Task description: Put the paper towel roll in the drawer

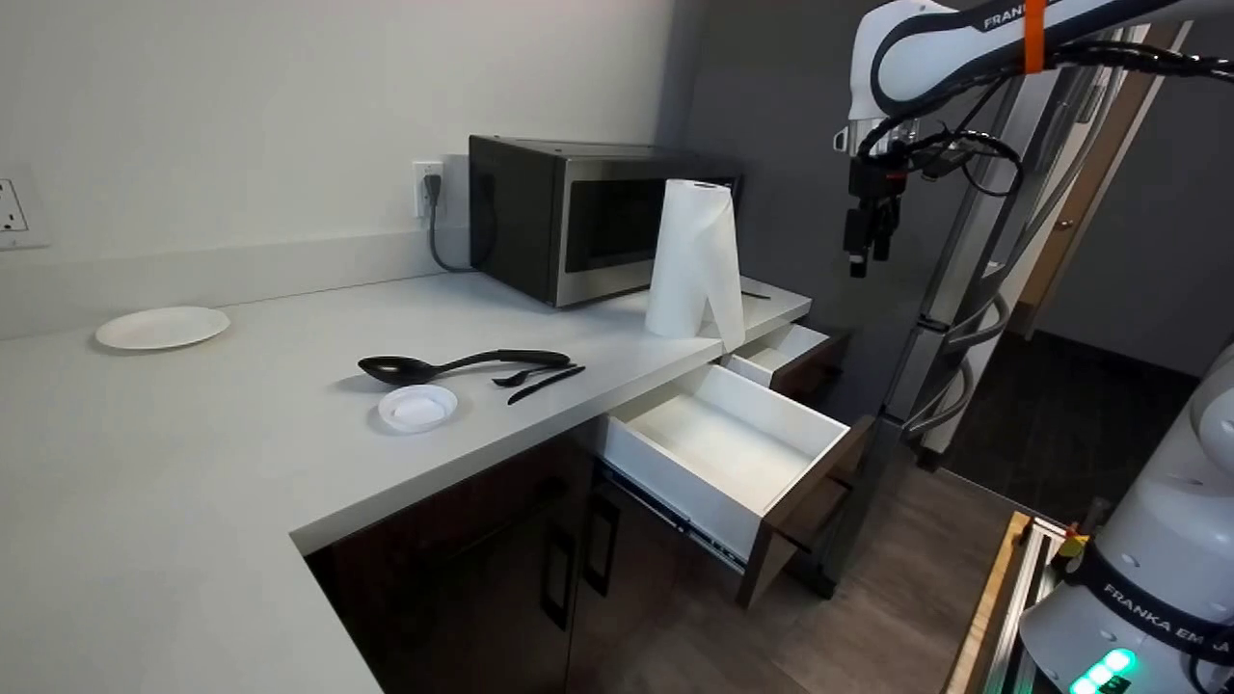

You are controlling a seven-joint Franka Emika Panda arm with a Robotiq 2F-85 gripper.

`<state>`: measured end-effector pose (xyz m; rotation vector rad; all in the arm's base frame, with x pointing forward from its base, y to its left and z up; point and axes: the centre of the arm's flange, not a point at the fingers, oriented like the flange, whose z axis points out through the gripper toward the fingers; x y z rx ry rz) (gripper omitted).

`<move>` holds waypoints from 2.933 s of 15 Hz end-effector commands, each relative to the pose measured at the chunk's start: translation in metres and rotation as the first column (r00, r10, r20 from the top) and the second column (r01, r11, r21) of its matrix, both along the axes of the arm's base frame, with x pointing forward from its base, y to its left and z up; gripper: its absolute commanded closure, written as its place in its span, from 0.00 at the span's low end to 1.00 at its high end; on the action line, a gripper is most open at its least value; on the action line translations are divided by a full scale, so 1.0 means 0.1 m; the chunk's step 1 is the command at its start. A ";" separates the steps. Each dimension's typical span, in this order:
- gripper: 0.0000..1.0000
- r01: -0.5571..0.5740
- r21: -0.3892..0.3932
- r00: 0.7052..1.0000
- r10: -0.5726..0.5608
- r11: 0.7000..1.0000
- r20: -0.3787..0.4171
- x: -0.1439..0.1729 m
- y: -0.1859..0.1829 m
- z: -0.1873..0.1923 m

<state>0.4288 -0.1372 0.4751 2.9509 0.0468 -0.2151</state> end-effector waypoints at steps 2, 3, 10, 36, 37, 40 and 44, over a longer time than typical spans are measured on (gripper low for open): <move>0.00 0.034 -0.012 0.981 -0.031 0.999 0.190 0.19 -0.29 0.68; 0.00 0.036 -0.004 0.973 -0.034 0.999 0.230 0.25 -0.35 0.88; 0.00 0.049 0.088 0.918 -0.079 0.995 0.389 0.60 -0.33 1.46; 0.00 0.214 0.179 0.911 -0.262 0.960 0.319 2.49 -0.29 0.83; 0.08 0.218 0.177 0.912 -0.265 0.960 0.313 2.50 -0.29 0.81; 0.44 0.225 0.182 0.916 -0.271 0.957 0.294 2.53 -0.29 0.73; 0.73 0.224 0.177 0.925 -0.266 0.959 0.273 2.52 -0.26 0.69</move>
